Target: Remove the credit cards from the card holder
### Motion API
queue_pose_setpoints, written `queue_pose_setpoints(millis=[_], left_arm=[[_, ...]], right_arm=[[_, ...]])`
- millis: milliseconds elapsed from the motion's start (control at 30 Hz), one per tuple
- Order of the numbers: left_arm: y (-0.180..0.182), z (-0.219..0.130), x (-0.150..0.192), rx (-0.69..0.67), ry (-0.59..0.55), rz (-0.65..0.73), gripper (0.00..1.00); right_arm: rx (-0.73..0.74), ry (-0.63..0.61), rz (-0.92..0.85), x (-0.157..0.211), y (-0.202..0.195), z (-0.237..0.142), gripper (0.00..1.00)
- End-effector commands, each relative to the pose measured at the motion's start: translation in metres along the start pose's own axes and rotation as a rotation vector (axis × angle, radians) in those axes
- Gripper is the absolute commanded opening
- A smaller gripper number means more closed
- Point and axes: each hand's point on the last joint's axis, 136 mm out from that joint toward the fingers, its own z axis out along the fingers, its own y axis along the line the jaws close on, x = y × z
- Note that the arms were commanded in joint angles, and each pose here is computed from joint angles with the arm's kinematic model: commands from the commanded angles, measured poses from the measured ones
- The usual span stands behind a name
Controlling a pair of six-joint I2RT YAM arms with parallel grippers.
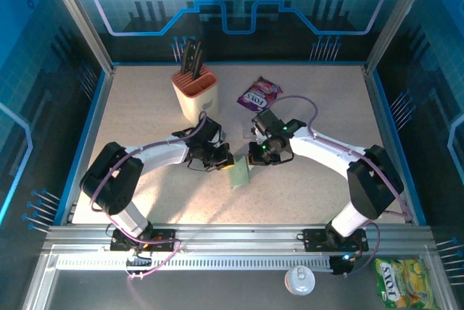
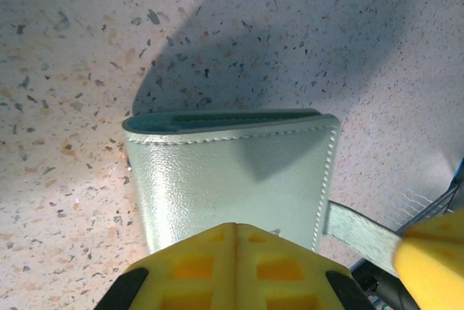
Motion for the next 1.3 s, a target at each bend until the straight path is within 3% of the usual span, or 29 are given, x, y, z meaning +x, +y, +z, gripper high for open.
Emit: queue_pose_setpoints(millis=[0,333,967,1267], left_arm=[[0.011,-0.004,0.011,-0.018,0.027,0.001,0.03],[0.041,0.002,0.024,-0.102,0.056,-0.014,0.03],[0.050,-0.010,0.023,-0.151,0.029,0.022,0.02],[0.030,-0.009,0.021,-0.060,0.034,0.018,0.03]], right_arm=[[-0.004,-0.014,-0.025,0.002,0.015,-0.019,0.00],[-0.015,-0.020,-0.059,0.003,0.039,-0.032,0.00],[-0.043,-0.025,-0.077,0.000,0.064,-0.040,0.00],[0.115,-0.028,-0.088,-0.005,0.018,-0.040,0.00]])
